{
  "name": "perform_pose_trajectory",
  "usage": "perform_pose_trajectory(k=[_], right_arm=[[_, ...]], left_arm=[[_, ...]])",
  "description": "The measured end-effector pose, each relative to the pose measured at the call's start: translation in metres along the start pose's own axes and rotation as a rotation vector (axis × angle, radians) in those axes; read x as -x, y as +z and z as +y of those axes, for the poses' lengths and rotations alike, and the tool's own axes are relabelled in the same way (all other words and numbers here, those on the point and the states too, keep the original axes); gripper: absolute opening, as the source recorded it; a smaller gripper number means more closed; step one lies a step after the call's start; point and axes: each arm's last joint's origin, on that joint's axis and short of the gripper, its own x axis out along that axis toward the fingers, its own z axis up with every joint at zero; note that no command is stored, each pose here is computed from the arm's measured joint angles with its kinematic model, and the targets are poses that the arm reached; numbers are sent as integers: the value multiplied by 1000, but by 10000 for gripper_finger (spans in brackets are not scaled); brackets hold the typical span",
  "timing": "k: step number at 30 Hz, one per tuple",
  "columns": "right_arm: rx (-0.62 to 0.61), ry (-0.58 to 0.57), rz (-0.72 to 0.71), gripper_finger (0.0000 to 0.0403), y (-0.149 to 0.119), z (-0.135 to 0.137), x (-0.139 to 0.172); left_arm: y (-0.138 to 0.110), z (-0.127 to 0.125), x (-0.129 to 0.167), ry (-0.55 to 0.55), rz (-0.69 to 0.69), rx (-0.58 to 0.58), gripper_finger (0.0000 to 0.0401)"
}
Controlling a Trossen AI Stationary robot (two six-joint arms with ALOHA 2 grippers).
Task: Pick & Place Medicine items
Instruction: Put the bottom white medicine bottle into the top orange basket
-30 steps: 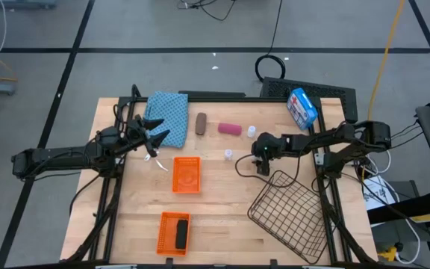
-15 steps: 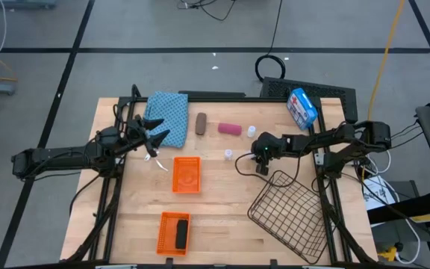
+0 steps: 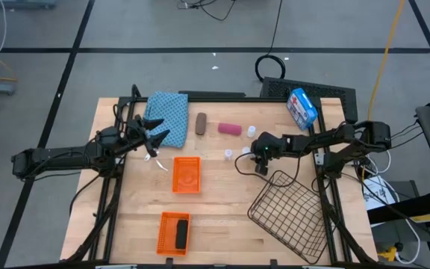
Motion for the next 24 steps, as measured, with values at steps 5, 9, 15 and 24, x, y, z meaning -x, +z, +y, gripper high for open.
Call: perform_pose_trajectory(k=[5,9,15,24], right_arm=[[-10,5,-119,170,-8,0,-2],[-34,8,-202,220,-15,-1,-3],[-34,9,-264,256,-20,-2,-3],[-28,-23,-289,227,-21,-3,-18]], left_arm=[[0,0,0,0,0,0,292],[0,0,0,0,0,8,292],[0,0,0,0,0,13,292],[0,0,0,0,0,24,292]])
